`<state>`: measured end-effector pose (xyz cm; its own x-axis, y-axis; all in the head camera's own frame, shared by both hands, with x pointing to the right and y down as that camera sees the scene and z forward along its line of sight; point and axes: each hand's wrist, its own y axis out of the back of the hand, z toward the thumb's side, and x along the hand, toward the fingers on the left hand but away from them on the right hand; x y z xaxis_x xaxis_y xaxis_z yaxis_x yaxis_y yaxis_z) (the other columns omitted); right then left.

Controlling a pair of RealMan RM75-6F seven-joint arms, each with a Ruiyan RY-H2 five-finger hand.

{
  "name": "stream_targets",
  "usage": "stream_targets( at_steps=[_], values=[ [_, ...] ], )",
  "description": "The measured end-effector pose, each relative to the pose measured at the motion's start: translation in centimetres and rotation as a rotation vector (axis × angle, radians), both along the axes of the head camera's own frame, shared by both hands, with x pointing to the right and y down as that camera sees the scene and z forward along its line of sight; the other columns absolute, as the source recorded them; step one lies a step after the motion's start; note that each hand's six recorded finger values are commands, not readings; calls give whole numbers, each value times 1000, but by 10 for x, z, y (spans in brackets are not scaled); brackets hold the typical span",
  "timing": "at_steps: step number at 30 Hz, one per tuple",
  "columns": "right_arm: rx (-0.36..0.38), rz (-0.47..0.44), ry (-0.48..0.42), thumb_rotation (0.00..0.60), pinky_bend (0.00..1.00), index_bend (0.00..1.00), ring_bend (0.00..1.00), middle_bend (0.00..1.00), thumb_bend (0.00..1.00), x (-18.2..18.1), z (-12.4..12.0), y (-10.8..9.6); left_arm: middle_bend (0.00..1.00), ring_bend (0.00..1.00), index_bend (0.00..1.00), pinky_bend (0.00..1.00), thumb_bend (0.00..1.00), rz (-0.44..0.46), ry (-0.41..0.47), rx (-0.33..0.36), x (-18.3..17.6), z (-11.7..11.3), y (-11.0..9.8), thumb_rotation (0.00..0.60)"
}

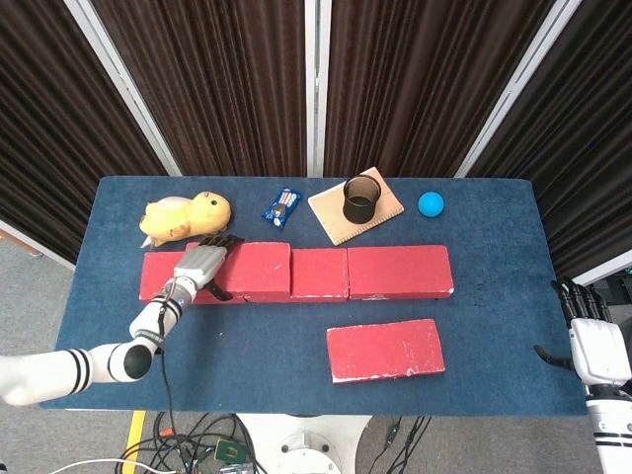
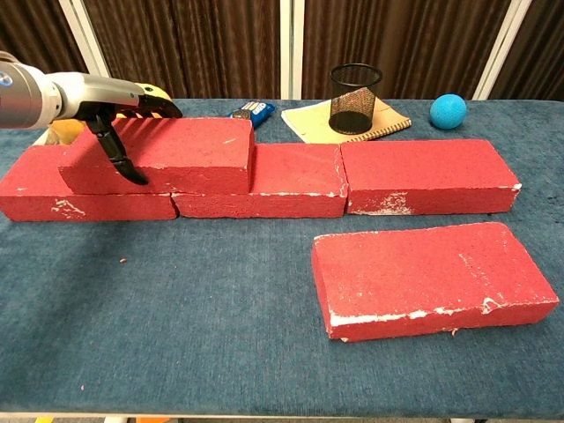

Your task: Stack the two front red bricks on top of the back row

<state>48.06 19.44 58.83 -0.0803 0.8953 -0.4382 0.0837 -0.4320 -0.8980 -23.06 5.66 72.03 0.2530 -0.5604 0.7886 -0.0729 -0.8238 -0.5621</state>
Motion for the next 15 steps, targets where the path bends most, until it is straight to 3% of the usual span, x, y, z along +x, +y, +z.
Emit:
stream_targets(
  at_steps=[15],
  values=[
    [0, -3, -2, 600, 0, 0, 0, 0, 76, -1, 0, -1, 0, 0, 0, 8, 105, -6, -12, -8, -1, -3, 0, 600]
  ],
)
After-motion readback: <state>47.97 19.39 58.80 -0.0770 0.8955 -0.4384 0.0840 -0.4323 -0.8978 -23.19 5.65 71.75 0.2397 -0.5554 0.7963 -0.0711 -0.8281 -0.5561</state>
